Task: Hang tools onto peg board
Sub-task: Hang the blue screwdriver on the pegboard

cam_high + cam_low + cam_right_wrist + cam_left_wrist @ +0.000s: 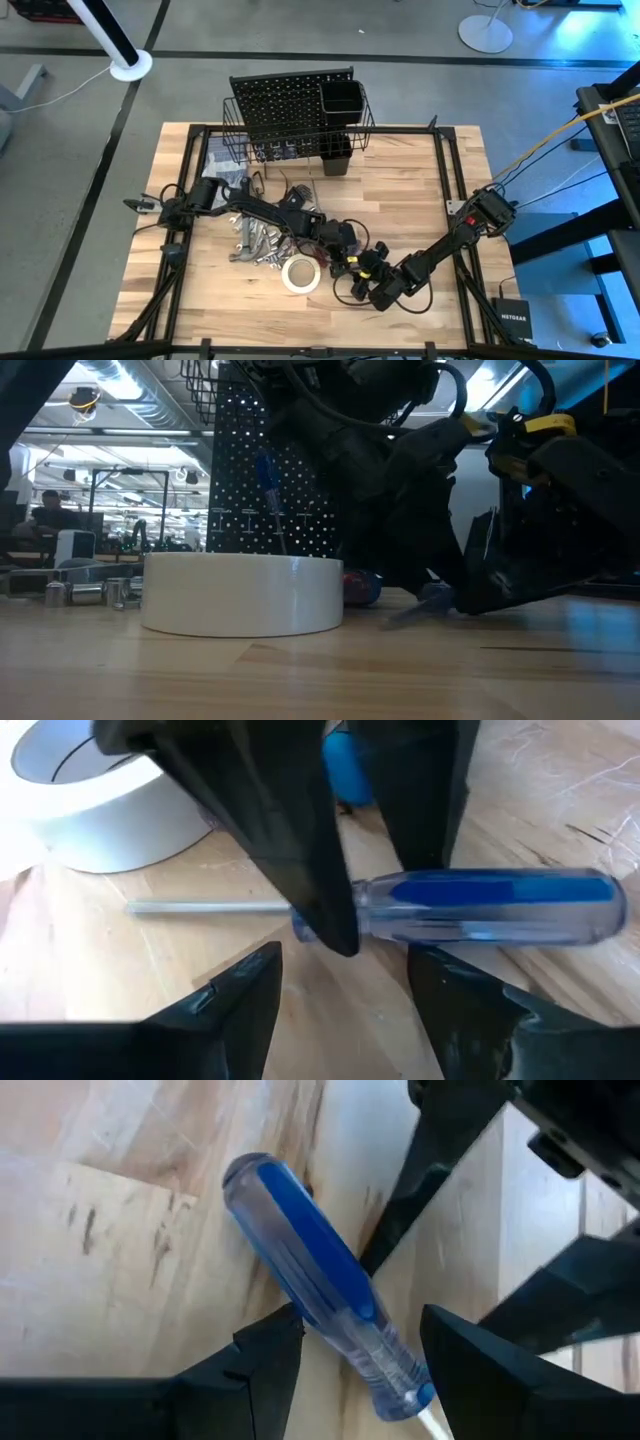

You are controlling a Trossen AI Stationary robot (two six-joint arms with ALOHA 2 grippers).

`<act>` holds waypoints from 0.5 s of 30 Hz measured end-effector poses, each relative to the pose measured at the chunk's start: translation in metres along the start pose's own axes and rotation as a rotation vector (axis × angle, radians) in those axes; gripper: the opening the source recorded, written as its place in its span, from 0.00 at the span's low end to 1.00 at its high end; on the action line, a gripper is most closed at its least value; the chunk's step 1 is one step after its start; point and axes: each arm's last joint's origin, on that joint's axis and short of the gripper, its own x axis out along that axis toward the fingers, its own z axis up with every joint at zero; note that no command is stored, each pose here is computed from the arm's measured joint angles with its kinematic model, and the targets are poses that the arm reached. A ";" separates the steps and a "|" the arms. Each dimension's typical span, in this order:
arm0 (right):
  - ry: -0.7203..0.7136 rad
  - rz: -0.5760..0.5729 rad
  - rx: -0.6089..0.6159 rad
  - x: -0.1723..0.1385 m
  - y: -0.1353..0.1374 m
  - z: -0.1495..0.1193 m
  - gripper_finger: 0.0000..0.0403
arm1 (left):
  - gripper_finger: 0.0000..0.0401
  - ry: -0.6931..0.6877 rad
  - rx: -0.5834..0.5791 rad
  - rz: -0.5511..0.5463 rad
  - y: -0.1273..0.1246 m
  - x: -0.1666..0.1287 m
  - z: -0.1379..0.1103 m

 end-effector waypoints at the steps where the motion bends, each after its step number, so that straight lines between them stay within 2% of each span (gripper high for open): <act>1: -0.002 -0.001 0.000 0.000 0.000 0.000 0.55 | 0.49 -0.003 -0.001 0.004 0.000 0.000 0.000; 9: 0.002 -0.002 -0.001 0.000 0.000 0.000 0.55 | 0.49 -0.027 -0.017 0.048 0.003 0.010 -0.002; 13: 0.004 -0.001 -0.003 0.000 0.000 0.000 0.55 | 0.49 -0.018 0.021 0.066 0.005 0.014 -0.005; 15: 0.010 0.002 -0.004 0.000 0.000 0.000 0.55 | 0.47 -0.022 0.077 0.095 0.005 0.015 -0.006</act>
